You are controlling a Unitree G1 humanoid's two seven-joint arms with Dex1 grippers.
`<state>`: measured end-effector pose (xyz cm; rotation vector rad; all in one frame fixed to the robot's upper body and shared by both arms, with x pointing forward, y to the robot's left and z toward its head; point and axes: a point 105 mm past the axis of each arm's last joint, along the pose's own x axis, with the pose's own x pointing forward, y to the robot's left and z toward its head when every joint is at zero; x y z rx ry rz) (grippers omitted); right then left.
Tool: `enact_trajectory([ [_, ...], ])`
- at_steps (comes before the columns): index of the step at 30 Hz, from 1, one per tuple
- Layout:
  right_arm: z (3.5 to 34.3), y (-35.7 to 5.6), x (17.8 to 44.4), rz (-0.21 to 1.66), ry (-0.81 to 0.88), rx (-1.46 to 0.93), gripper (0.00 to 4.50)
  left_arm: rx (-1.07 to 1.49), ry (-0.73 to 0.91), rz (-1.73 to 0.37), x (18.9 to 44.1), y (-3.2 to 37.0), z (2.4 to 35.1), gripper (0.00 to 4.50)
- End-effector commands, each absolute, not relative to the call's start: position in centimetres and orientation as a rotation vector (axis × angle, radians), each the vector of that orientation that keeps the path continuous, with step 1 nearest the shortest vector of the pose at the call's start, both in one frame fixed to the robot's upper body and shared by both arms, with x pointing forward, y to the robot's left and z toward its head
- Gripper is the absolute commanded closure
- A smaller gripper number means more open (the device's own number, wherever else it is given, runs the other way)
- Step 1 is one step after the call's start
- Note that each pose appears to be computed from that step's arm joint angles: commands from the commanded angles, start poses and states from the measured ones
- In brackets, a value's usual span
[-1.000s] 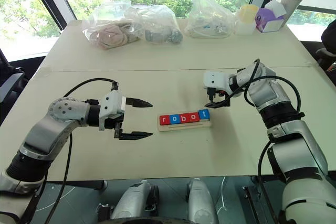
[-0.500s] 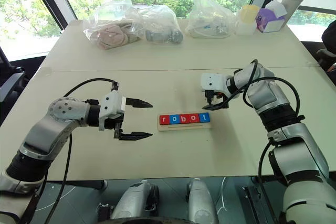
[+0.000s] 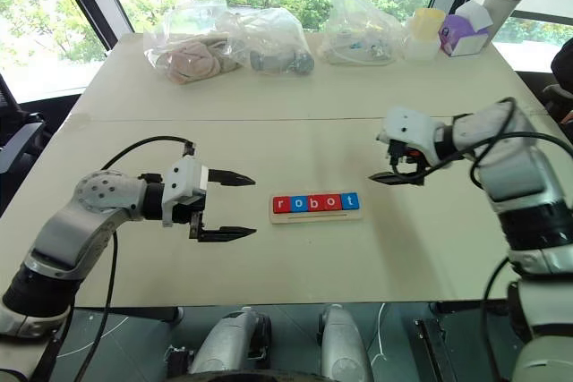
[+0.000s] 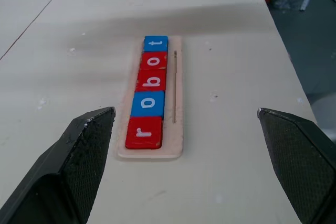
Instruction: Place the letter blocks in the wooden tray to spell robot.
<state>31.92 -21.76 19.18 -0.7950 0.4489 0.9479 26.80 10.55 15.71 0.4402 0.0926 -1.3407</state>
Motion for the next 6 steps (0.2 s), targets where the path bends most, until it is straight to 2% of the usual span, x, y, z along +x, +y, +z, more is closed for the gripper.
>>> enact_trajectory([
  [1, 21.0, -21.0, 29.3, 0.955, 0.406, -0.73, 0.02, 0.423, 0.053, -1.31, 26.4, 10.8, 17.2, 0.0],
  [4, 20.7, -20.9, 26.9, 0.947, 0.441, -0.649, 0.02, 0.398, 0.074, -1.272, 26.4, 11.6, 17.3, 0.0],
  [6, 20.6, -20.9, 26.2, 0.934, 0.454, -0.62, 0.02, 0.392, 0.084, -1.262, 26.3, 11.8, 17.3, 0.0],
])
